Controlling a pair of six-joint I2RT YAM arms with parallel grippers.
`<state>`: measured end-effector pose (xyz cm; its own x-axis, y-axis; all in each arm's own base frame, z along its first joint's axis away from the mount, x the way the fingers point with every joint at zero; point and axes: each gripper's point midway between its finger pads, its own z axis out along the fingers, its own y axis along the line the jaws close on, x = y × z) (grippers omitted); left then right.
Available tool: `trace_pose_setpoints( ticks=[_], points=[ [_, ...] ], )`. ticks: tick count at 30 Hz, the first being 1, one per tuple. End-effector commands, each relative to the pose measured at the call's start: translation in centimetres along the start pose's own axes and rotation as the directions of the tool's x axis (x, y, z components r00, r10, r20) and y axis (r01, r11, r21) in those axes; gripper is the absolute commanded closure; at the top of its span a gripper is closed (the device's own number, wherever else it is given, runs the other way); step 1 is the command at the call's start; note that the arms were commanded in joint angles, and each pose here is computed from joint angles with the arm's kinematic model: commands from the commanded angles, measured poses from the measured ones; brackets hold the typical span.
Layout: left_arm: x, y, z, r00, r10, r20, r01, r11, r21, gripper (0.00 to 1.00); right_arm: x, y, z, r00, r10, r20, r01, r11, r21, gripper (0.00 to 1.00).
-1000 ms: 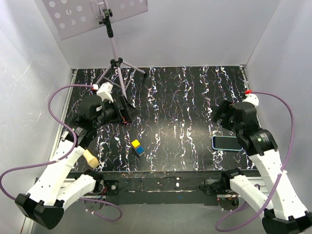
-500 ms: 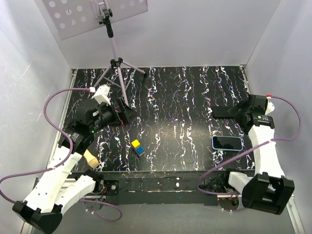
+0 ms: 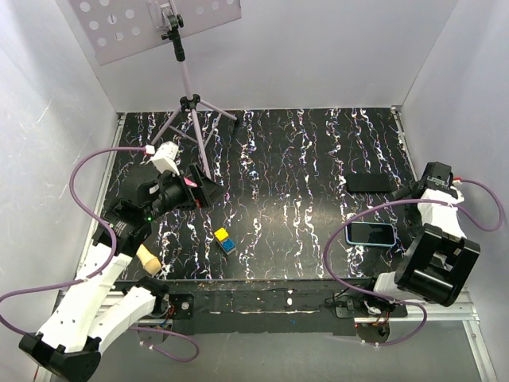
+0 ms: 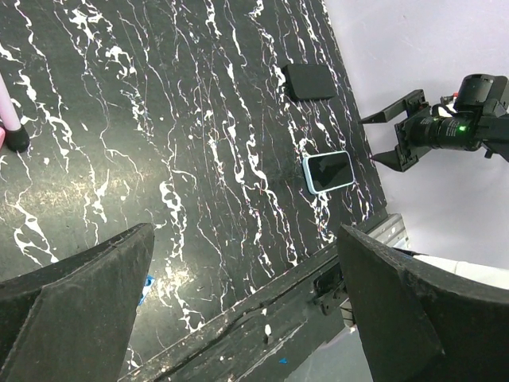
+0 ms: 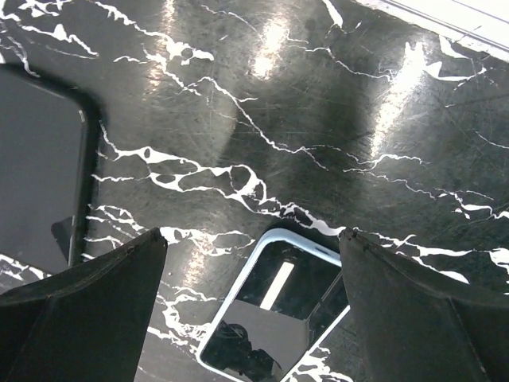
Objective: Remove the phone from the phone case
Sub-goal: Move the phone to the center of the board.
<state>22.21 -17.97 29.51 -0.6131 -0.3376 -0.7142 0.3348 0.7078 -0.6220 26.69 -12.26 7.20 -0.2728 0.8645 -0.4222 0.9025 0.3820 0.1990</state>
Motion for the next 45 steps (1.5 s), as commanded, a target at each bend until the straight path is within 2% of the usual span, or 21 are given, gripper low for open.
trace_pose_setpoints(
  ticks=[1,11,18,24,33,36,39,42,45],
  points=[
    [0.6,-0.1,0.2,1.0,0.011,-0.029,-0.011,1.0,0.015,0.0,-0.5,-0.6,1.4,1.0,-0.011,0.019,0.01,0.999,0.034,0.05],
    [0.7,-0.2,0.4,0.999,0.01,-0.037,-0.009,1.0,0.025,0.0,3.6,-0.7,3.5,0.992,-0.022,-0.121,0.02,1.0,-0.015,0.09],
    [0.7,-0.4,0.3,0.999,0.007,-0.035,-0.006,0.999,0.034,0.0,5.7,0.1,2.4,0.973,-0.03,-0.228,0.012,0.997,-0.079,0.14],
    [0.7,-0.3,1.0,0.999,0.006,-0.046,-0.005,0.999,0.031,0.0,10.6,2.2,-0.6,0.923,-0.09,-0.375,0.0,0.972,-0.233,0.15],
    [0.8,-0.2,1.4,0.999,-0.002,-0.049,0.003,0.999,0.032,0.0,20.7,4.9,-7.3,0.816,-0.296,-0.496,0.051,0.892,-0.449,0.15],
    [0.9,-0.3,1.3,0.999,-0.002,-0.049,0.003,0.999,0.036,0.0,22.6,5.7,-9.2,0.767,-0.442,-0.466,0.128,0.816,-0.563,0.14],
    [1.0,-0.4,0.9,0.999,0.0,-0.047,0.002,0.999,0.039,0.01,22.1,6.5,-9.6,0.722,-0.595,-0.354,0.281,0.719,-0.635,0.12],
    [1.1,-0.4,0.9,0.999,-0.002,-0.053,0.004,0.999,0.037,0.01,19.5,6.2,-8.2,0.687,-0.672,-0.277,0.479,0.705,-0.523,0.11],
    [1.2,-0.7,1.2,0.997,-0.007,-0.071,0.011,0.999,0.048,0.01,18.5,7.6,-7.4,0.632,-0.736,-0.241,0.567,0.652,-0.504,0.11]
  ],
)
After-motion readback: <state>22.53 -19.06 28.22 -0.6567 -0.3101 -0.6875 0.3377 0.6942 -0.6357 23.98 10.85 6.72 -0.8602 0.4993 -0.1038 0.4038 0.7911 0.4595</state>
